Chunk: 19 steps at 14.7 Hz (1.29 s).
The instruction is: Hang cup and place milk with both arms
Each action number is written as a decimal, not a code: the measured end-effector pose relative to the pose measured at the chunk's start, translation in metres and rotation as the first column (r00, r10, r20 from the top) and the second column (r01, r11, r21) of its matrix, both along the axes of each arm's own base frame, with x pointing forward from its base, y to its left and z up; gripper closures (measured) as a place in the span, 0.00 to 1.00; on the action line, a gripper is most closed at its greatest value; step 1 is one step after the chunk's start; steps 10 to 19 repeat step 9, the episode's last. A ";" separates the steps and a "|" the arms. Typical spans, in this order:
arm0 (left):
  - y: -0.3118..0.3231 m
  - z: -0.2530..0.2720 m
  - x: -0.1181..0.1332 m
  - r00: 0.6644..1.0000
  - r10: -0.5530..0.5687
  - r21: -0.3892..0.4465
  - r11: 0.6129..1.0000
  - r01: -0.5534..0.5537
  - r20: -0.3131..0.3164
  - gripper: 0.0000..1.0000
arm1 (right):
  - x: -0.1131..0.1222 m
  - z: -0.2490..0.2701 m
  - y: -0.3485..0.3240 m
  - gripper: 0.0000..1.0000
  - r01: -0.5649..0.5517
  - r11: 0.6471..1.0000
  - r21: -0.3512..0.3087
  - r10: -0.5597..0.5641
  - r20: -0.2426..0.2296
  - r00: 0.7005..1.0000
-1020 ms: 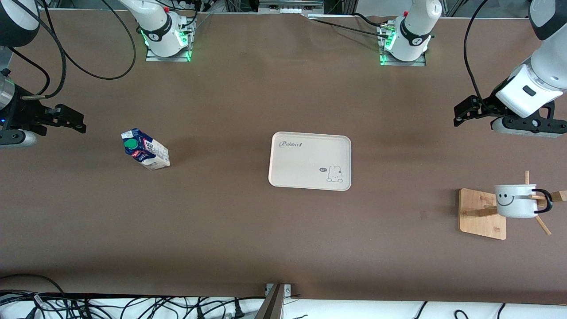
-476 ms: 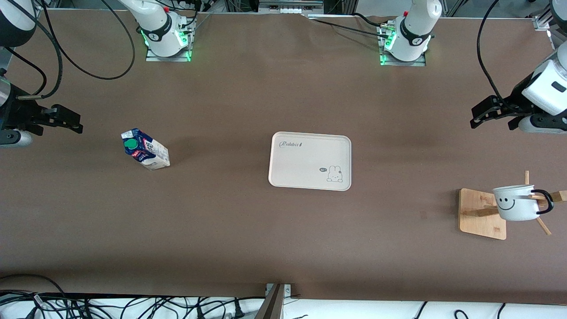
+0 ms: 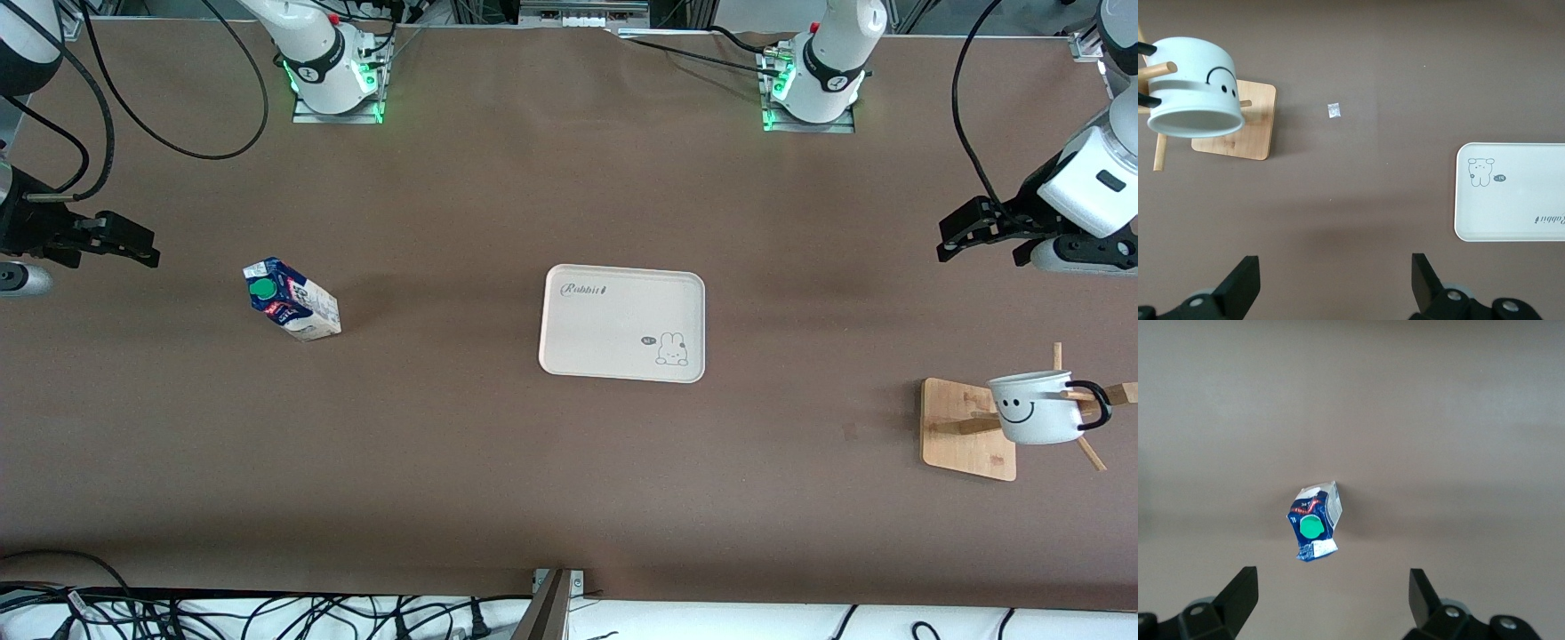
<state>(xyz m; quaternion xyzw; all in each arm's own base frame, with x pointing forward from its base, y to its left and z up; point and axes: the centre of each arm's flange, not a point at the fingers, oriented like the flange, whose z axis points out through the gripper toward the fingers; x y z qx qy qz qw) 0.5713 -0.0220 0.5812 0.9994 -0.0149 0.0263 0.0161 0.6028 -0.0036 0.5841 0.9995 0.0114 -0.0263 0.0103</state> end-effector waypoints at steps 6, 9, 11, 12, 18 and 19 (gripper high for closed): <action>0.008 -0.008 0.001 1.000 0.011 0.001 1.000 -0.011 -0.029 0.00 | -0.001 0.003 0.000 0.00 0.004 1.000 0.000 -0.004 -0.011 1.000; 0.009 -0.008 0.001 0.999 0.012 0.001 1.000 -0.012 -0.029 0.00 | -0.001 0.002 0.000 0.00 0.005 1.000 0.000 -0.005 -0.012 1.000; 0.009 -0.008 0.001 0.999 0.012 0.001 1.000 -0.012 -0.029 0.00 | -0.001 0.002 0.000 0.00 0.005 1.000 0.000 -0.005 -0.012 1.000; 0.009 -0.008 0.001 0.999 0.012 0.001 1.000 -0.012 -0.029 0.00 | -0.001 0.002 0.000 0.00 0.005 1.000 0.000 -0.005 -0.012 1.000; 0.009 -0.008 0.001 0.999 0.012 0.001 1.000 -0.012 -0.029 0.00 | -0.001 0.002 0.000 0.00 0.005 1.000 0.000 -0.005 -0.012 1.000; 0.009 -0.008 0.001 0.999 0.012 0.001 1.000 -0.012 -0.029 0.00 | -0.001 0.002 0.000 0.00 0.005 1.000 0.000 -0.005 -0.012 1.000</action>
